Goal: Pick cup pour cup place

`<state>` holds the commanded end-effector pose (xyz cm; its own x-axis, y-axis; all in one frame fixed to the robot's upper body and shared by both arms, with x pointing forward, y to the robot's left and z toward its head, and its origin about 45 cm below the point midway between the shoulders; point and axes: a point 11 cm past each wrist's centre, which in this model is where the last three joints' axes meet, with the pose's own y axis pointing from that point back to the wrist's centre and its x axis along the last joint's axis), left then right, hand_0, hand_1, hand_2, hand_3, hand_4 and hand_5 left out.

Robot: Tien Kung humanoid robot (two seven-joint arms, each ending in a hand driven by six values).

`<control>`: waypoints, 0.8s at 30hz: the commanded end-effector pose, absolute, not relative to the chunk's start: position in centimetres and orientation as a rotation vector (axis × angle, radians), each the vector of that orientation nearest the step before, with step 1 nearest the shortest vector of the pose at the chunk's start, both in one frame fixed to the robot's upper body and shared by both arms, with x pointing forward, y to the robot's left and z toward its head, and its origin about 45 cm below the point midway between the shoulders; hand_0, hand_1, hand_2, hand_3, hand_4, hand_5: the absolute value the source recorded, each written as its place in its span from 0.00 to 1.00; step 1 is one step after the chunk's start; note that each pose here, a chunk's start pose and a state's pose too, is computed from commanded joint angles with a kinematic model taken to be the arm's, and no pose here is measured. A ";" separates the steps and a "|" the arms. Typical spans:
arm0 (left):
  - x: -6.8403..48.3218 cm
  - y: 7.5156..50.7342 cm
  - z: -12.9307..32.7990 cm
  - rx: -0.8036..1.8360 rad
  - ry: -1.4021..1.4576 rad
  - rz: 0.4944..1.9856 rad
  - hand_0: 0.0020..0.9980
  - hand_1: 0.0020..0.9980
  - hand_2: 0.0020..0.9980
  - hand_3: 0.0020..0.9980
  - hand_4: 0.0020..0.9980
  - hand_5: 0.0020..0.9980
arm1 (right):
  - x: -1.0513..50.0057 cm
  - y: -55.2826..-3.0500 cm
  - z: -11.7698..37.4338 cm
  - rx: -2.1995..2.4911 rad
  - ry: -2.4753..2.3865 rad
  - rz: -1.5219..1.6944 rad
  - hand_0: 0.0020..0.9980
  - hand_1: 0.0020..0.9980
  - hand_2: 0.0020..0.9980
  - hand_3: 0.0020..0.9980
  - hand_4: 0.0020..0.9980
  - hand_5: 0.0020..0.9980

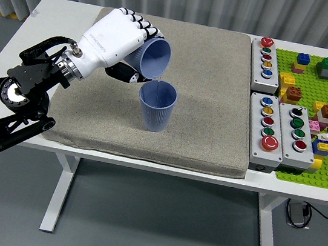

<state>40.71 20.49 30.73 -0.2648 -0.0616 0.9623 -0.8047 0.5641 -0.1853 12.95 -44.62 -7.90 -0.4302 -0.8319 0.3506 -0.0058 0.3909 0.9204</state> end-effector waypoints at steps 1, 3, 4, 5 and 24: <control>40.7 20.4 30.7 0.727 -1.706 0.844 0.42 0.48 0.53 0.50 0.67 0.05 | 13.0 -44.6 -7.9 0.736 -1.751 -1.153 0.70 0.67 0.61 0.61 0.00 0.30; 40.7 20.3 30.7 0.728 -1.709 0.840 0.42 0.48 0.53 0.50 0.67 0.05 | 13.0 -44.6 -7.9 0.736 -1.751 -1.153 0.70 0.67 0.61 0.61 0.00 0.30; 40.7 20.3 30.7 0.729 -1.710 0.839 0.42 0.48 0.53 0.50 0.67 0.05 | 13.0 -44.6 -7.9 0.736 -1.753 -1.154 0.70 0.67 0.61 0.61 0.00 0.30; 40.7 20.3 30.7 0.732 -1.713 0.835 0.42 0.48 0.53 0.50 0.67 0.05 | 13.1 -44.6 -7.9 0.736 -1.754 -1.154 0.70 0.67 0.61 0.61 0.00 0.31; 40.6 20.2 30.3 0.784 -1.751 0.779 0.43 0.48 0.53 0.50 0.66 0.04 | 12.7 -44.5 -8.0 0.732 -1.752 -1.160 0.70 0.67 0.61 0.61 0.00 0.31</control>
<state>40.60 20.20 30.34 -0.2675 -0.1437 0.9528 -0.8038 0.5786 -0.1384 12.72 -44.51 -8.01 -0.4346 -0.8303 0.3489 -0.0026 0.3886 0.9214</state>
